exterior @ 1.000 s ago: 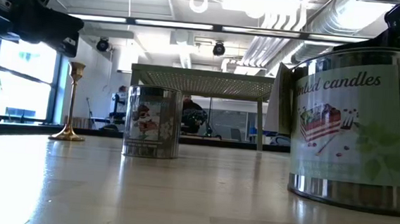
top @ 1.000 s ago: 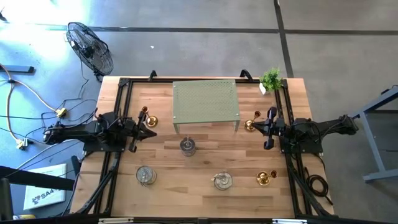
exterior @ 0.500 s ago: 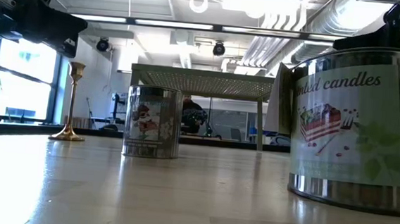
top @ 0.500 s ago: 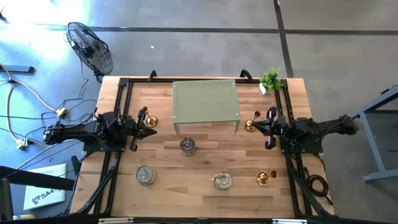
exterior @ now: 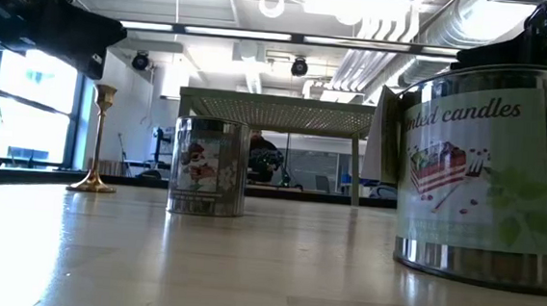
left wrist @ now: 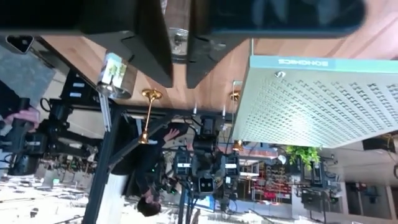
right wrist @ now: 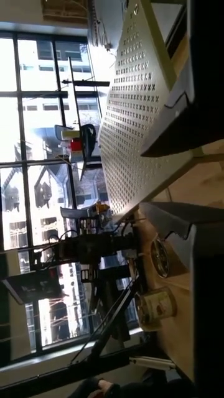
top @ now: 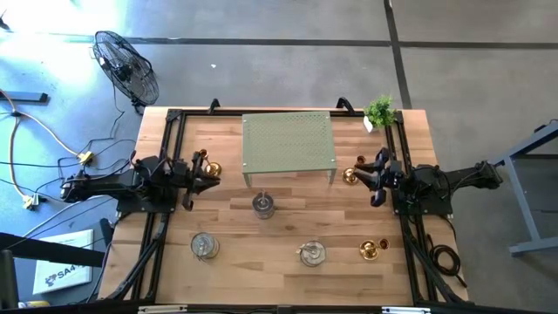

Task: Pick & Place candle stick holders
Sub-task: Put the top right gold candle holder on the shelf

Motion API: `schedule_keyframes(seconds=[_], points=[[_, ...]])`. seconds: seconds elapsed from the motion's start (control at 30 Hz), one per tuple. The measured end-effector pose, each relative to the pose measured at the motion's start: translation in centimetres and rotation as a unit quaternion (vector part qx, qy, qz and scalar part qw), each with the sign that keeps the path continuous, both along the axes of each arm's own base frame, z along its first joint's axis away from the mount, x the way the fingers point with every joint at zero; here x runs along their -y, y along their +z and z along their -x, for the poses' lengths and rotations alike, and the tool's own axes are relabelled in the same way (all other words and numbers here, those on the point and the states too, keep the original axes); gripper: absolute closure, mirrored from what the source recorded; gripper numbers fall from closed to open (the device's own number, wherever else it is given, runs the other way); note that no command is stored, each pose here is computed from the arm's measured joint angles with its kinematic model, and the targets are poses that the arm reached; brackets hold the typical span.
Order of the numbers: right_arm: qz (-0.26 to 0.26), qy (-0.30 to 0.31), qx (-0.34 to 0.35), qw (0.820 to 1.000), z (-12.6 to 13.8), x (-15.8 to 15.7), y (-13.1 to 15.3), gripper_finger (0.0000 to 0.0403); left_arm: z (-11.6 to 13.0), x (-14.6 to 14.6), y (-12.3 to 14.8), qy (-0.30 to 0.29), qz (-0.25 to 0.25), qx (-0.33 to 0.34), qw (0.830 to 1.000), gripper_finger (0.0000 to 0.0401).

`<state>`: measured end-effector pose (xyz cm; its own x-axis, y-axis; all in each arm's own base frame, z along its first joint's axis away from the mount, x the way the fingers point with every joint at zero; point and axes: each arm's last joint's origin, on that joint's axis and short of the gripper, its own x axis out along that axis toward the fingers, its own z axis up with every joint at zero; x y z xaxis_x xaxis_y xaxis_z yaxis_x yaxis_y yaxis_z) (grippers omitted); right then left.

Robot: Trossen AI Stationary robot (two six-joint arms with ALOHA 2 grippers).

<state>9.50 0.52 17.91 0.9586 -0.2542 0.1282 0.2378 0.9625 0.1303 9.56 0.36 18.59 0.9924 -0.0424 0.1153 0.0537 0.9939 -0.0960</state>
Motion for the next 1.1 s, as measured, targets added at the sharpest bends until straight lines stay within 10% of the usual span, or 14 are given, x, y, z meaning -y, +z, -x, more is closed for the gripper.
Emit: schedule_keyframes(seconds=[0.47,0.77,1.1], points=[[0.034,-0.048,0.017,0.998,0.6,0.3,2.2,0.0138,0.2,-0.5,1.2,0.095,-0.055,0.061,0.992,0.0125],[0.095,-0.065,0.008,0.993,1.9,0.6,7.7,0.0126,0.5,-0.5,1.9,0.106,-0.078,0.097,0.987,0.0105],[0.047,-0.143,-0.217,0.964,1.5,1.0,12.8,0.0126,0.5,-0.7,1.9,0.145,-0.074,0.093,0.982,0.0105]])
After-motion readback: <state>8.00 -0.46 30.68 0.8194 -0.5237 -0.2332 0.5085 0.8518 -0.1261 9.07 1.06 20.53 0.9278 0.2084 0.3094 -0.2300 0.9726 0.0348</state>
